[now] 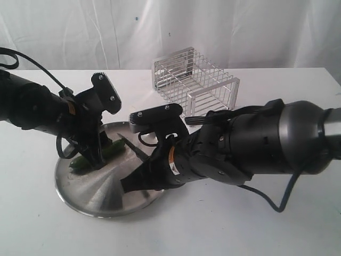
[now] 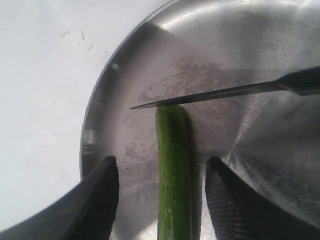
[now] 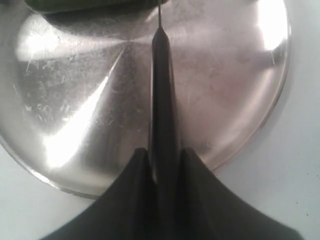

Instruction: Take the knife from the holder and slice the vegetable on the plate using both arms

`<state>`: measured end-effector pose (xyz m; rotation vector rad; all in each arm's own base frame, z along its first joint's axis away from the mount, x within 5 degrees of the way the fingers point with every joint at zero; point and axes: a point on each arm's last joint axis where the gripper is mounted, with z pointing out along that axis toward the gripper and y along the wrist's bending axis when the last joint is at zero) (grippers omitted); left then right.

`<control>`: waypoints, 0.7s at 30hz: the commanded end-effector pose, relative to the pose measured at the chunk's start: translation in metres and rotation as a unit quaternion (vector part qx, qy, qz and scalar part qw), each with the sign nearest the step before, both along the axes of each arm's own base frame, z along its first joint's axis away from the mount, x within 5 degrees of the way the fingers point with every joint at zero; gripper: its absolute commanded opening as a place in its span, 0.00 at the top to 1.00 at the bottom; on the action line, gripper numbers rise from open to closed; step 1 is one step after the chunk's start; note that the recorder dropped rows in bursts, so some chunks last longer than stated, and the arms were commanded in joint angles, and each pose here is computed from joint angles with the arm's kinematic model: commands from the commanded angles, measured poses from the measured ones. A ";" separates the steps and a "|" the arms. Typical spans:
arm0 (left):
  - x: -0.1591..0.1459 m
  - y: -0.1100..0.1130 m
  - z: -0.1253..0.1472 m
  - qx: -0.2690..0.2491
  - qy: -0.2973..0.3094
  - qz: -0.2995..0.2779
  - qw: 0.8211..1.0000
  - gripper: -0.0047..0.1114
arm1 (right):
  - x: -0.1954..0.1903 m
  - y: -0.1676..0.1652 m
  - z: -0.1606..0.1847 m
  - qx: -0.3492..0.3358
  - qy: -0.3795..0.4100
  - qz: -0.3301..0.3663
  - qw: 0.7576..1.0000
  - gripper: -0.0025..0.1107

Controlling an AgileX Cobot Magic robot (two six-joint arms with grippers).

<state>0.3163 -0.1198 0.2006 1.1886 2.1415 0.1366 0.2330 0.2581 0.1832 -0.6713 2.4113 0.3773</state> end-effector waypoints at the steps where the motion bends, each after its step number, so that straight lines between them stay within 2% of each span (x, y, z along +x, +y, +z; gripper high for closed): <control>1: -0.002 -0.002 0.002 -0.009 0.002 0.006 1.000 0.47 | 0.002 0.006 0.009 0.007 -0.017 0.010 1.000 0.93; 21: -0.002 -0.002 0.003 -0.014 -0.002 0.010 1.000 0.47 | -0.003 0.011 -0.001 -0.011 0.001 0.013 1.000 0.93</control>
